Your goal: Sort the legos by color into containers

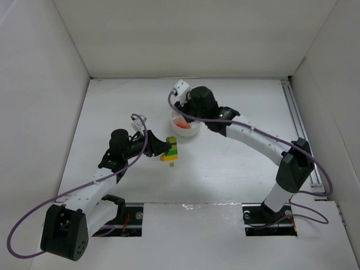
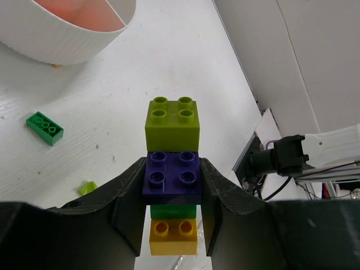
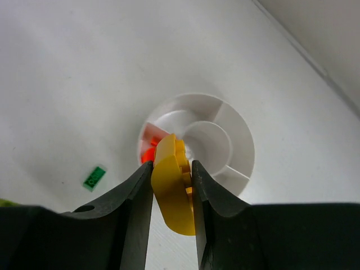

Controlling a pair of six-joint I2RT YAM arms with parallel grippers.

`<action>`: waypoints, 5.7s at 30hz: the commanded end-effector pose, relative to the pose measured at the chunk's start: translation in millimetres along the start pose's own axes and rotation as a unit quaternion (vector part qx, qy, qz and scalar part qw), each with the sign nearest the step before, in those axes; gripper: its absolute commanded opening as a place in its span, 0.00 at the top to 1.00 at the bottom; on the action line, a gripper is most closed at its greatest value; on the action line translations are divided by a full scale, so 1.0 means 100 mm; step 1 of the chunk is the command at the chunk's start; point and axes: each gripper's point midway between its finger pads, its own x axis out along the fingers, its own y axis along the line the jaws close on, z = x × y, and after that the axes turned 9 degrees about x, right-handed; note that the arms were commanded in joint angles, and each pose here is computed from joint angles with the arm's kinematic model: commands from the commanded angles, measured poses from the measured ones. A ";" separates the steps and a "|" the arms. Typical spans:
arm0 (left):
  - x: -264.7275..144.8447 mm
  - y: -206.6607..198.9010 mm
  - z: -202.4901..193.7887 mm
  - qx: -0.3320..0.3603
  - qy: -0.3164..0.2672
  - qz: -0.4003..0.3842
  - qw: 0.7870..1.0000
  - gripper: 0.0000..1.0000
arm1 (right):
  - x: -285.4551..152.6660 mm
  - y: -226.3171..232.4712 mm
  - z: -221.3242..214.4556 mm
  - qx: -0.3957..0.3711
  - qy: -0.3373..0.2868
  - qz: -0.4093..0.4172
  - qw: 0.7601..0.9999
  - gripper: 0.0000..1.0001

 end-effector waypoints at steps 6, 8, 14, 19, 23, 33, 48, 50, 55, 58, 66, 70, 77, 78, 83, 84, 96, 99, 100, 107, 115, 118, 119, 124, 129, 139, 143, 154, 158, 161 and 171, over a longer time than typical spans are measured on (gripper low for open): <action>-0.02 0.02 0.33 0.026 -0.039 0.004 0.999 0.80 | -0.10 -0.80 -0.22 0.269 -0.016 0.101 0.958 1.00; -0.02 0.02 0.33 0.026 -0.039 0.004 0.999 0.81 | -0.07 -0.87 -0.25 0.287 -0.023 0.106 0.952 1.00; 0.00 0.03 0.35 0.025 -0.038 0.004 0.999 0.82 | -0.09 -0.89 -0.21 0.373 -0.042 0.151 0.915 1.00; 0.00 0.07 0.35 0.022 -0.038 0.009 0.999 0.82 | -0.08 -0.89 -0.21 0.411 -0.052 0.178 0.893 1.00; 0.00 0.08 0.33 0.018 -0.035 0.011 0.999 0.82 | -0.07 -0.85 -0.14 0.421 -0.069 0.200 0.882 1.00; 0.00 0.09 0.32 0.020 -0.032 0.013 0.999 0.82 | 0.10 -1.03 -0.42 0.492 -0.067 0.134 0.858 1.00; 0.01 0.15 0.35 0.046 -0.033 0.027 0.998 0.85 | -0.75 -1.79 -0.09 0.509 -0.107 -0.012 0.854 1.00; -0.01 0.16 0.48 0.057 -0.055 0.039 0.996 0.85 | -0.72 -1.60 -0.21 0.543 -0.099 -0.018 0.833 1.00; -0.02 0.14 0.59 0.057 -0.068 0.049 0.995 0.85 | -0.75 -1.37 -0.17 0.622 -0.105 -0.019 0.776 1.00; -0.01 0.14 0.61 0.057 -0.062 0.052 0.995 0.85 | -0.65 -1.25 -0.23 0.659 -0.083 -0.040 0.747 1.00; -0.07 0.33 0.85 0.042 -0.068 0.080 0.994 0.85 | -0.47 -1.23 -0.53 0.696 -0.029 -0.145 0.702 1.00; -0.08 0.36 0.85 0.034 -0.063 0.083 0.994 0.85 | -0.40 -1.17 -0.61 0.700 -0.015 -0.148 0.698 1.00; -0.07 0.34 0.87 0.029 -0.067 0.081 0.994 0.85 | -0.21 -1.02 -0.72 0.716 0.013 -0.137 0.685 1.00; -0.07 0.34 0.87 0.029 -0.067 0.081 0.994 0.85 | -0.18 -0.97 -0.71 0.721 0.019 -0.126 0.681 1.00; -0.07 0.36 0.86 0.023 -0.070 0.085 0.994 0.85 | -0.04 -0.89 -0.62 0.723 0.028 -0.110 0.681 1.00; -0.07 0.36 0.87 0.026 -0.073 0.083 0.994 0.85 | 0.01 -0.90 -0.65 0.723 0.030 -0.112 0.681 1.00; -0.10 0.40 0.91 0.019 -0.079 0.090 0.993 0.85 | 0.21 -0.85 -0.64 0.719 0.036 -0.111 0.685 1.00; -0.10 0.40 0.91 0.019 -0.079 0.090 0.993 0.85 | 0.25 -0.82 -0.61 0.718 0.034 -0.105 0.687 1.00; -0.10 0.40 0.91 0.019 -0.079 0.090 0.993 0.85 | 0.27 -0.83 -0.59 0.718 0.034 -0.105 0.687 0.97; -0.09 0.42 0.89 0.016 -0.076 0.091 0.993 0.85 | 0.33 -0.84 -0.58 0.718 0.030 -0.102 0.688 0.85; -0.11 0.46 0.89 0.016 -0.075 0.097 0.992 0.85 | 0.34 -0.83 -0.56 0.718 0.029 -0.096 0.689 0.44; -0.10 0.46 0.86 0.013 -0.070 0.094 0.993 0.85 | 0.32 -0.81 -0.60 0.718 0.031 -0.097 0.688 0.41; -0.09 0.46 0.88 0.017 -0.073 0.093 0.993 0.85 | 0.33 -0.80 -0.63 0.719 0.033 -0.094 0.688 0.40; -0.09 0.44 0.91 0.016 -0.077 0.090 0.993 0.86 | 0.21 -0.76 -0.29 0.698 0.000 -0.040 0.715 0.44; -0.05 0.35 1.00 -0.002 -0.093 0.064 0.994 0.86 | -0.27 -0.49 0.47 0.510 -0.089 0.082 0.852 0.54; -0.12 -0.04 1.29 -0.056 -0.159 -0.082 0.982 0.89 | -0.85 0.27 0.18 0.384 -0.065 0.347 0.853 0.36; -0.17 -0.23 1.47 -0.020 -0.189 -0.110 0.976 0.89 | -0.84 0.34 0.15 0.413 -0.095 0.383 0.821 0.39; -0.28 -0.27 1.76 -0.046 -0.250 -0.120 0.960 0.91 | -0.83 0.63 0.67 0.429 -0.125 0.500 0.742 0.28; -0.27 -0.25 1.78 -0.062 -0.247 -0.131 0.958 0.92 | -0.88 0.80 0.70 0.407 -0.128 0.529 0.733 0.25; -0.25 -0.26 1.78 -0.064 -0.238 -0.137 0.959 0.94 | -0.92 0.82 0.66 0.401 -0.127 0.534 0.733 0.23; -0.28 -0.34 1.74 -0.062 -0.226 -0.147 0.961 0.96 | -0.75 0.77 0.39 0.413 -0.091 0.501 0.755 0.23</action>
